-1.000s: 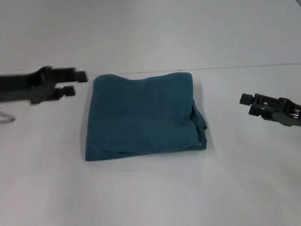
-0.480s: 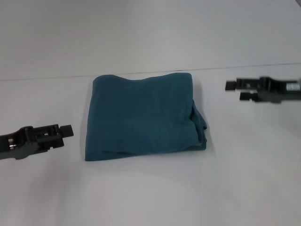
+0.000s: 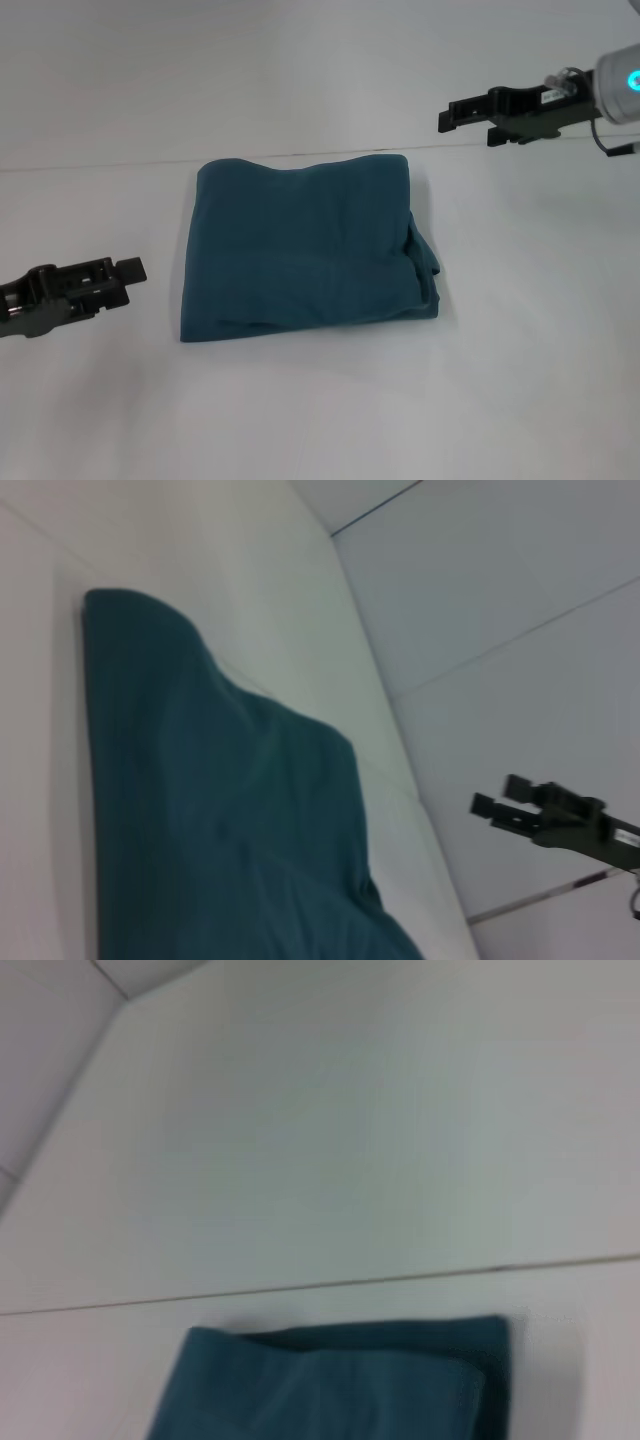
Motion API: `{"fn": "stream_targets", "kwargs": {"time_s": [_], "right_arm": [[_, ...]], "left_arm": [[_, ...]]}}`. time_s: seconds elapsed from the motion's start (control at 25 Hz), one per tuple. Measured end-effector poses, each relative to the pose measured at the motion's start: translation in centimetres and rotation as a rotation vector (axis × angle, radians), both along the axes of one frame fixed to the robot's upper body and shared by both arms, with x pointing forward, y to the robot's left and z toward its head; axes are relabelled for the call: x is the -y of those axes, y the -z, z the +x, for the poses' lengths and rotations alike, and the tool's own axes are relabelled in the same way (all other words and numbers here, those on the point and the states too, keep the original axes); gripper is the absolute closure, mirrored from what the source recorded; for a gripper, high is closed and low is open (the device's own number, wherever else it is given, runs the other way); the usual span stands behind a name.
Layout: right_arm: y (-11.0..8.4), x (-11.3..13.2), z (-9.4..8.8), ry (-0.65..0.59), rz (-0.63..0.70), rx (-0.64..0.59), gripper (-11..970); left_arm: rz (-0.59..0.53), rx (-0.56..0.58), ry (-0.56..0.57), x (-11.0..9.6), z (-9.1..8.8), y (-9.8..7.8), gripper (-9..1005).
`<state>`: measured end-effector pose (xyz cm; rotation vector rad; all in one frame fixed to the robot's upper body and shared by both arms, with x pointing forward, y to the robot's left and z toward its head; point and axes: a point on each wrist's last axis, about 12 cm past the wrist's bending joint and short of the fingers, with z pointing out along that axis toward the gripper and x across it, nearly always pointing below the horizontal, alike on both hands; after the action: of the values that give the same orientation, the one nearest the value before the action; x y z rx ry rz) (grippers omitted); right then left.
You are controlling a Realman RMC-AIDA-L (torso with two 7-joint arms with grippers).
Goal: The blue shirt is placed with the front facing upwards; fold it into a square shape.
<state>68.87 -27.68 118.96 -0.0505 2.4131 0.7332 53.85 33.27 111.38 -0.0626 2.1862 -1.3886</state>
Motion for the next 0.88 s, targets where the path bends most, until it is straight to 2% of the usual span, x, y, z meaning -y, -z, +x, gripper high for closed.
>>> {"fn": "stream_targets", "kwargs": {"time_s": [0.2,0.56,0.88], "right_arm": [[0.3,-1.9,0.7,-0.008,-0.078,0.0,145],[3.1,-5.1,0.8,-0.002,-0.109,-0.006,147],[5.3,-6.8,0.9,0.065,-0.116,0.025,149]], "left_arm": [[-0.009,0.005,-0.016,-0.3,0.0,-0.1,322],[-0.005,0.013,-0.041,-0.2,0.6,-0.3,322],[-0.014,0.005,-0.064,-0.1,0.7,0.3,322]]}}
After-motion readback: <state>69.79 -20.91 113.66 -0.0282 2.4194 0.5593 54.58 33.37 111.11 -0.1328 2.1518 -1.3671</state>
